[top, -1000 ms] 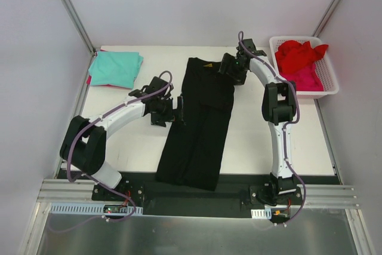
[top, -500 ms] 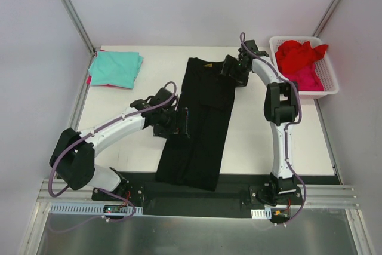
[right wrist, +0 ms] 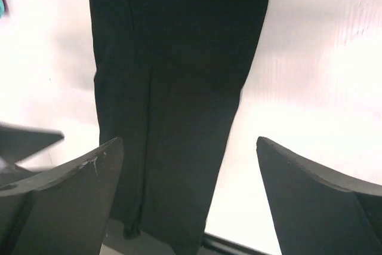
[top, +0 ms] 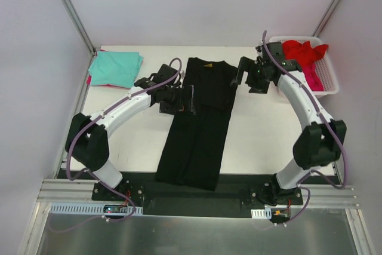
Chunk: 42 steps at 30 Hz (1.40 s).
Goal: Fold and stack the t-shirts
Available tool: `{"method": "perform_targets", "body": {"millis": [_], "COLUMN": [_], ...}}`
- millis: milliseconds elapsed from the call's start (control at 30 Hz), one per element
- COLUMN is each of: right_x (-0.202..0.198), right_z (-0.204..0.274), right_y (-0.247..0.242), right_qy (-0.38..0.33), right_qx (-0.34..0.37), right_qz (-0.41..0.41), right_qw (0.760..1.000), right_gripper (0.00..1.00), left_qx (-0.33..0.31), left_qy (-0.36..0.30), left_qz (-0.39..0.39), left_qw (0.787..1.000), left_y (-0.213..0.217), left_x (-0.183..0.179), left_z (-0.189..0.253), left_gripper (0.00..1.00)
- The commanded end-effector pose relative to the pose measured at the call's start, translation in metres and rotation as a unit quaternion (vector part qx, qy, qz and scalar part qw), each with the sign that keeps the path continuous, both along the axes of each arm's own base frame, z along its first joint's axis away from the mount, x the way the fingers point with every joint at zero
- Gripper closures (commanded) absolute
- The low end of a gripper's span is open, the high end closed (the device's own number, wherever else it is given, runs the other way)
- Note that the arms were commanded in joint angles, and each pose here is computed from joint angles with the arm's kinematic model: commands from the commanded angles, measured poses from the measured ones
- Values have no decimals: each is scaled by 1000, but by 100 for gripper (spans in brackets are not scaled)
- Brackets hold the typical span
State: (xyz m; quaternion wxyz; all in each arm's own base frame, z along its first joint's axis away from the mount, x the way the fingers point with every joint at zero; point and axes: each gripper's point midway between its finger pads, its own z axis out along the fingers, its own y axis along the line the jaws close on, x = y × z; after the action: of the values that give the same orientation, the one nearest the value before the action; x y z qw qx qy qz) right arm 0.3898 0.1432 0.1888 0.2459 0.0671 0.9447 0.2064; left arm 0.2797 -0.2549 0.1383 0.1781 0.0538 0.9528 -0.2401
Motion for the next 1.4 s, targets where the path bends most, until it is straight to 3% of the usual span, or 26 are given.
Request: {"method": "perform_targets", "body": {"millis": [0,200,467,667,800,1367], "right_x": [-55,-108,-151,-187,-210,-235], "right_z": [-4,-12,-33,-36,-47,-104], "right_y": [7,12,38,97,116,112], "right_qy": [22,16,27,16,30,64], "right_qx": [7,-28,-37,5,-18,-50], "right_qz": [13,35,53,112,147,142], "right_qw": [1000,999,998,994,989,987], "right_gripper": [4,4,3,3,2,5], "left_qx": [-31,-84,-100,-76,-56,-50], "left_qy": [1,21,20,22,21,33], "left_qz": [-31,-10,-14,8,27,44], "left_qw": [999,996,995,997,998,997], "left_y": [-13,-14,-35,-20,1,9], "left_x": [23,73,121,133,136,162], "left_z": [2,0,-6,-20,-25,-32], "left_gripper": [1,1,1,1,1,1]}}
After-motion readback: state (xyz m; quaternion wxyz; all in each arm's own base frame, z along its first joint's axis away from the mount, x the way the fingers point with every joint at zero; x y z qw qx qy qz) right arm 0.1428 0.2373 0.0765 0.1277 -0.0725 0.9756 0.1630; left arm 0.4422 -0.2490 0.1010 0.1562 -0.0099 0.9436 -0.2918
